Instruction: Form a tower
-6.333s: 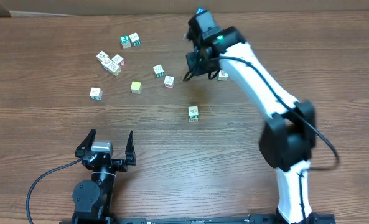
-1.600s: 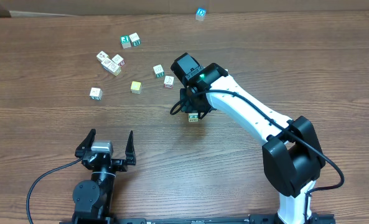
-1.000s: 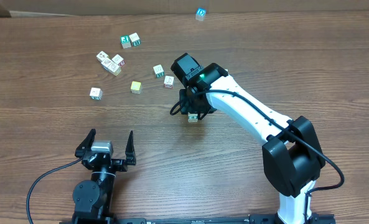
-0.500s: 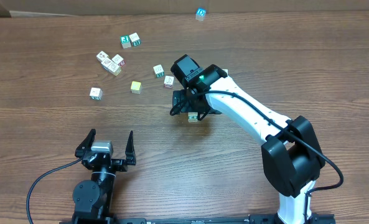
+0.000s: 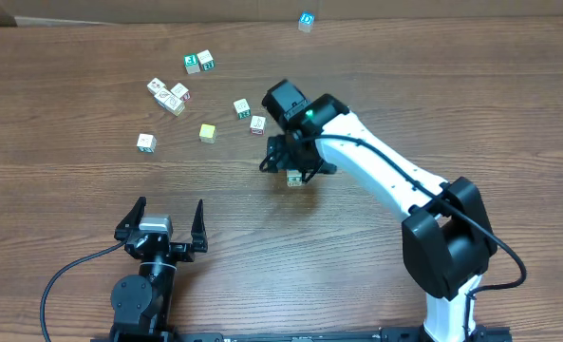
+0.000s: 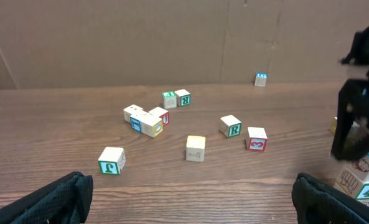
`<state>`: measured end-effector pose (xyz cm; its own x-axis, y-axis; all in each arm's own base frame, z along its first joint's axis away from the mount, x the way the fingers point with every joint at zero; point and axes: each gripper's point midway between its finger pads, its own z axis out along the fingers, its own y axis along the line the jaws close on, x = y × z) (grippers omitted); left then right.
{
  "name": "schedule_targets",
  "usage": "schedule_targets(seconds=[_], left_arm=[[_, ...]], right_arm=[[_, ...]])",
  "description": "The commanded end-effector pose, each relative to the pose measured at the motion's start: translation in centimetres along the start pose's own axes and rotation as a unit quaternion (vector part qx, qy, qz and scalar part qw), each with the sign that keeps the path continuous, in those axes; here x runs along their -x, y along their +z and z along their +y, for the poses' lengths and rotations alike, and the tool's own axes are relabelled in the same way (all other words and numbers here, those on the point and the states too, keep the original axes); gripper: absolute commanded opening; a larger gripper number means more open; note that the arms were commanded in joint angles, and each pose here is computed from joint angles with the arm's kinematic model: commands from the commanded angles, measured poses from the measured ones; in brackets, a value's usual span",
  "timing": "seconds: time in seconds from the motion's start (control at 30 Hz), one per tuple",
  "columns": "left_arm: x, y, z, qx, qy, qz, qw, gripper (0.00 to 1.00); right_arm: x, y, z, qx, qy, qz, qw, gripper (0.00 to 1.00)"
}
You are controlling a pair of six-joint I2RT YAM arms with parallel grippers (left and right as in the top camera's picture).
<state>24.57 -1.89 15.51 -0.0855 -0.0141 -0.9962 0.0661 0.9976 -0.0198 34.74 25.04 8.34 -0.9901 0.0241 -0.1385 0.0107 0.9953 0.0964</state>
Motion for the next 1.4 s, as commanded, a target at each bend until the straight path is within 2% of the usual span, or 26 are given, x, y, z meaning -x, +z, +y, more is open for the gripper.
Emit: schedule_targets(seconds=[0.0,0.2,0.4,0.5,0.7,0.97,1.1,1.37], left_arm=[[0.1,0.0,0.0,-0.001,0.008,-0.005,1.000,1.00],[0.1,0.0,0.0,-0.001,0.008,-0.005,1.000,1.00],[0.1,0.0,0.0,0.000,0.007,-0.005,1.000,1.00],[0.1,0.0,0.0,-0.001,0.008,-0.005,1.000,1.00],[0.1,0.0,0.0,0.000,0.008,-0.005,1.000,0.99],[0.1,0.0,0.0,-0.001,0.007,-0.005,1.000,0.99],[0.1,0.0,0.0,-0.001,0.008,-0.005,1.000,0.99],[0.1,0.0,0.0,0.000,0.008,-0.005,1.000,0.99]], right_arm=[[2.5,-2.0,0.0,0.014,0.017,-0.029,0.999,0.86],[4.8,-2.4,-1.2,-0.005,0.028,-0.071,0.997,0.92],[7.8,-2.6,-4.9,-0.027,0.063,-0.103,0.992,0.93],[9.7,-2.9,-6.7,-0.031,0.045,-0.123,0.991,0.93],[12.6,-2.8,-9.3,-0.031,0.055,-0.152,0.986,0.80],[15.0,0.6,-9.6,-0.031,0.033,-0.169,0.985,0.76],[15.8,2.4,-9.7,-0.039,0.021,-0.175,0.984,0.69],[16.2,5.1,-11.6,-0.059,0.034,-0.165,0.984,0.68]])
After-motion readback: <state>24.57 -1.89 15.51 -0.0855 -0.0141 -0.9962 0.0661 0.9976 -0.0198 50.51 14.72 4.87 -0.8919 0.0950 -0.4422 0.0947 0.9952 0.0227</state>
